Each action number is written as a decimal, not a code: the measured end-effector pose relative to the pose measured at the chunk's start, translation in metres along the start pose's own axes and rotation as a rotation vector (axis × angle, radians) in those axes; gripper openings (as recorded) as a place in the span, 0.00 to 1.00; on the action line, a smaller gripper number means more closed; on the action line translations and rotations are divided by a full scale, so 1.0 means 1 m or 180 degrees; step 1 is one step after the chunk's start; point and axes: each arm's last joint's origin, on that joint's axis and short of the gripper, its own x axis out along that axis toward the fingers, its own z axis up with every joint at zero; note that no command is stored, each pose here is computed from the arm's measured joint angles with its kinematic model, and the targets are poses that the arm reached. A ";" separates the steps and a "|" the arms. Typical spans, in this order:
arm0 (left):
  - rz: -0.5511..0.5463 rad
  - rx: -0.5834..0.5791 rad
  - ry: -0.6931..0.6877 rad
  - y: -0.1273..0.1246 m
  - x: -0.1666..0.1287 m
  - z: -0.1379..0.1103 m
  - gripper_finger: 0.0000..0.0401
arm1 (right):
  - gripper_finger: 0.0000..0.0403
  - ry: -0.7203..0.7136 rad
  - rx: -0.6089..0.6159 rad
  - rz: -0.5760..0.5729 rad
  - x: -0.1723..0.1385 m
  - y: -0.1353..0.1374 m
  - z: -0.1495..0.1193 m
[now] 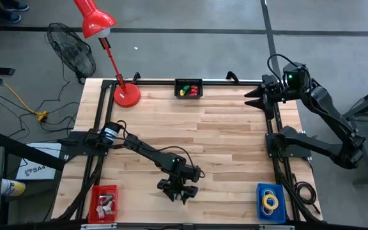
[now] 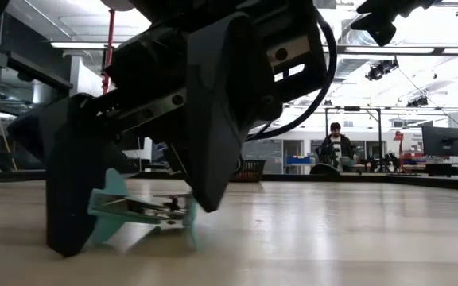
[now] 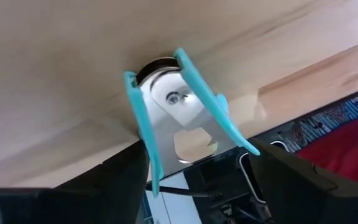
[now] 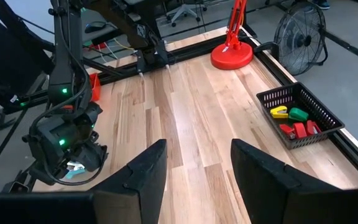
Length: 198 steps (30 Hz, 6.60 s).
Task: Pick and place Stapler, Stapler remover, tape
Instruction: Put the blue staple remover into the red basket
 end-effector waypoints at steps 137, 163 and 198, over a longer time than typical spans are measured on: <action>0.1757 0.6293 -0.1125 -0.002 -0.030 -0.013 0.24 | 0.42 0.0335 0.0594 0.0004 0.000 0.002 -0.013; 0.2570 0.5111 0.0296 0.053 -0.099 -0.117 0.22 | 0.42 0.0406 0.0654 -0.0003 -0.001 0.002 -0.015; 0.2845 0.3265 0.0874 0.159 -0.014 -0.215 0.22 | 0.42 0.0304 0.0396 -0.0005 0.000 0.001 -0.011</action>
